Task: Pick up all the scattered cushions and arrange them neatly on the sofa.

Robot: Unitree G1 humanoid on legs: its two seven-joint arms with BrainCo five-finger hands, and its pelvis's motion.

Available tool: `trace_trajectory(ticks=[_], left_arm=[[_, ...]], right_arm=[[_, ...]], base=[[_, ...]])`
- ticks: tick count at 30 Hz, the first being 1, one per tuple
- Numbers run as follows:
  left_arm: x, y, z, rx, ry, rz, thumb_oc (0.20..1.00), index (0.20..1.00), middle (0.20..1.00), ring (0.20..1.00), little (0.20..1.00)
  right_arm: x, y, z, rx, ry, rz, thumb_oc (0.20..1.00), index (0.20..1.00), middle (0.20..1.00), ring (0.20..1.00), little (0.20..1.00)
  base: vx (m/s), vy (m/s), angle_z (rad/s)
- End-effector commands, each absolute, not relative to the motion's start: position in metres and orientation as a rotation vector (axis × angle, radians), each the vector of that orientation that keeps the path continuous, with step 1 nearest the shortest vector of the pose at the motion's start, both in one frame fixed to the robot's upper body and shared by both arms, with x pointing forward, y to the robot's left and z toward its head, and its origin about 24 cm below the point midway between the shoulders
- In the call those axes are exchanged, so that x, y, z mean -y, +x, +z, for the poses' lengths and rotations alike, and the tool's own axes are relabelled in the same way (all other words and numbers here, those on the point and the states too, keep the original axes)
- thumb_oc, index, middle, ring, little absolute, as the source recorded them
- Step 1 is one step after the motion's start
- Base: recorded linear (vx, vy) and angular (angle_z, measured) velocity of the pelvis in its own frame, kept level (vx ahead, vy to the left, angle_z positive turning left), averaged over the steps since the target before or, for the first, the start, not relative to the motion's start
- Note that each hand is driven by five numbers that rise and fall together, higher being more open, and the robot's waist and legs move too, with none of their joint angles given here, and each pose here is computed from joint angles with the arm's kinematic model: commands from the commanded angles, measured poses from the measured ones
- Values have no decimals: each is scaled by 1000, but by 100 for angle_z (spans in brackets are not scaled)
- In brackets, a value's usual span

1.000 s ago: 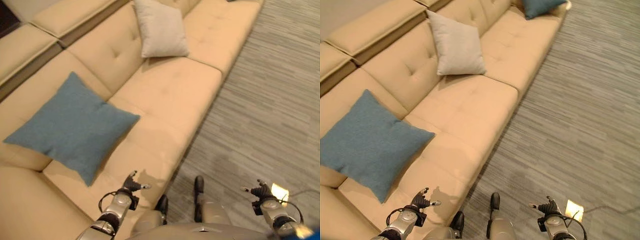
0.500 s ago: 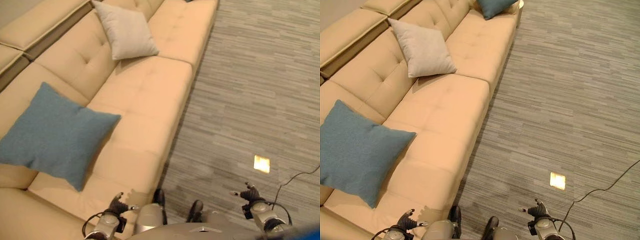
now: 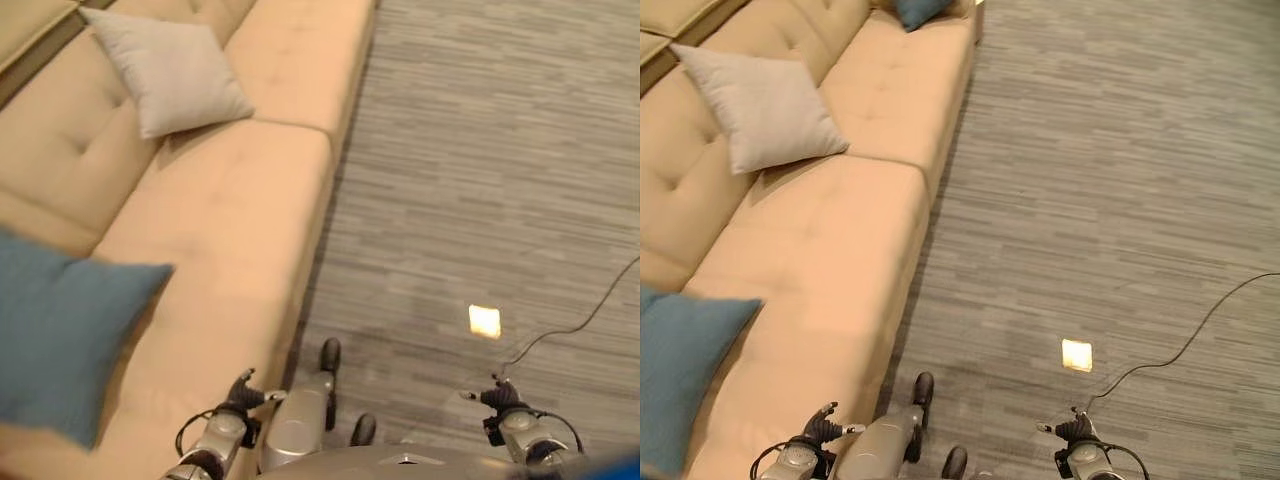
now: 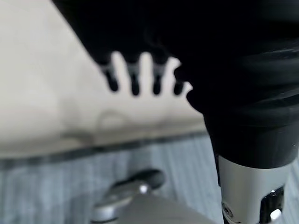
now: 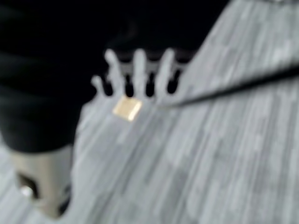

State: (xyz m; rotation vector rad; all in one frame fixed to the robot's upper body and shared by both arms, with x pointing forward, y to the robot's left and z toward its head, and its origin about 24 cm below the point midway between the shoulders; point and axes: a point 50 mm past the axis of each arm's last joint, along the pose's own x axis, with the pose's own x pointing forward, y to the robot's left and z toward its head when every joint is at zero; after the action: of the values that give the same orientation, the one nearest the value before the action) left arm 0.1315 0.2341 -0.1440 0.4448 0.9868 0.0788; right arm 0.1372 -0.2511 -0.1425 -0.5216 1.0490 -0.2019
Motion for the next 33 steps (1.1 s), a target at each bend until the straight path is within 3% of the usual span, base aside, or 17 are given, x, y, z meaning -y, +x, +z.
trace_trajectory(ticks=[1, 3, 11, 18, 24, 33], left_arm=[[-249, 154, -131, -910, 489, 111, 1000, 1000, 1000, 1000, 1000], [-255, 158, -127, -895, 495, 142, 1000, 1000, 1000, 1000, 1000], [-245, 163, -127, -877, 473, 123, 1000, 1000, 1000, 1000, 1000], [-238, 147, -138, -943, 447, 118, 1000, 1000, 1000, 1000, 1000], [-228, 162, -133, -884, 364, 118, 1000, 1000, 1000, 1000, 1000], [-234, 154, -136, -921, 394, 132, 1000, 1000, 1000, 1000, 1000]], right_arm=[[250, 148, -137, -986, -530, -196, 1000, 1000, 1000, 1000, 1000], [247, 167, -129, -924, -540, -180, 1000, 1000, 1000, 1000, 1000], [251, 173, -125, -902, -580, -161, 1000, 1000, 1000, 1000, 1000], [254, 166, -128, -929, -571, -169, 1000, 1000, 1000, 1000, 1000], [258, 166, -127, -931, -537, -203, 1000, 1000, 1000, 1000, 1000], [256, 158, -131, -949, -547, -213, 1000, 1000, 1000, 1000, 1000]], base=[[156, 25, -32], [160, 24, -39], [312, 43, 17], [396, -133, 58], [161, -243, 60], [278, -65, 30]])
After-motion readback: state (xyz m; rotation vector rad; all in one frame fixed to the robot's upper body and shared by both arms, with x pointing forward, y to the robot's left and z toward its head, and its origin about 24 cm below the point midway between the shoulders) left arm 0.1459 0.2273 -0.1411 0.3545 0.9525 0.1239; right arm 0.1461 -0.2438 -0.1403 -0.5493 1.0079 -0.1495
